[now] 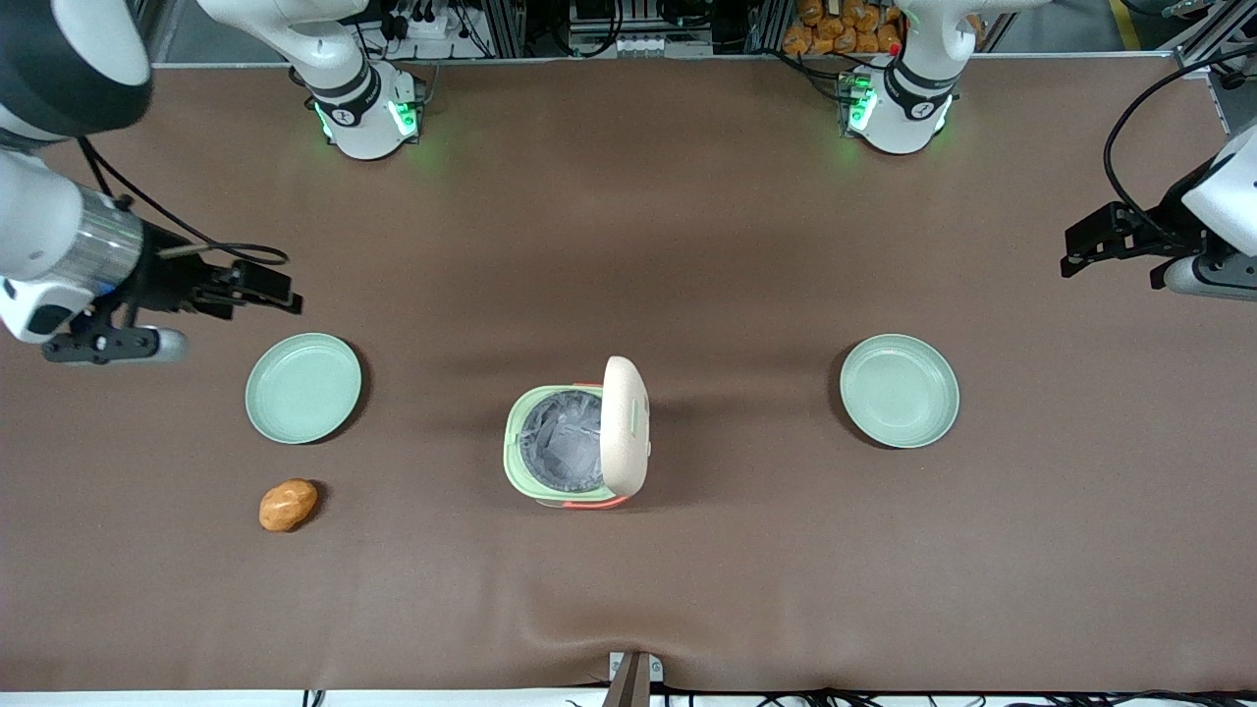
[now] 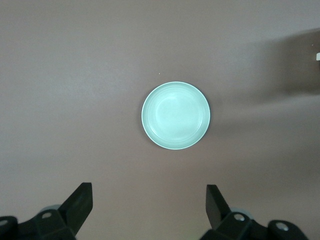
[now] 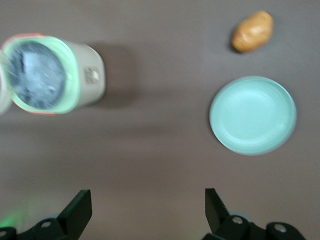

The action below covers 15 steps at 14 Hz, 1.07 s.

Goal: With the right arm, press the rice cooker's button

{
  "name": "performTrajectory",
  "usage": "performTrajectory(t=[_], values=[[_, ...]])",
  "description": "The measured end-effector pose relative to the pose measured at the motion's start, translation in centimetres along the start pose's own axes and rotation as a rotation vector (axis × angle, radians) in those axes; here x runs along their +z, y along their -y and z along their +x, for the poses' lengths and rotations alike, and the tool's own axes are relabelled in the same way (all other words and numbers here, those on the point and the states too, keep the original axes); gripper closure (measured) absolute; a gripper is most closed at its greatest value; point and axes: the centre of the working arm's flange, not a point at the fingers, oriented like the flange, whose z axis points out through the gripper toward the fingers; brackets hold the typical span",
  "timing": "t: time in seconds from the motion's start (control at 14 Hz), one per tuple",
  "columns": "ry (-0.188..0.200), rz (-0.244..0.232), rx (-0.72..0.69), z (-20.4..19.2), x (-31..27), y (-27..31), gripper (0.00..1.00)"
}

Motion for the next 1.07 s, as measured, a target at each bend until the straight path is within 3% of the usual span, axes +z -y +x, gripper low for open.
performTrajectory(t=[0.29,0.57,0.86,1.07], values=[[-0.012,-0.11,-0.013,-1.2,-2.0,-3.9,0.0],[-0.048,-0.145,0.013,-0.3,-1.4,-7.2,0.0],[-0.056,-0.196,0.018,0.0,-0.7,-8.1,0.0],[-0.064,-0.204,0.024,-0.2,-1.3,-9.0,0.0]])
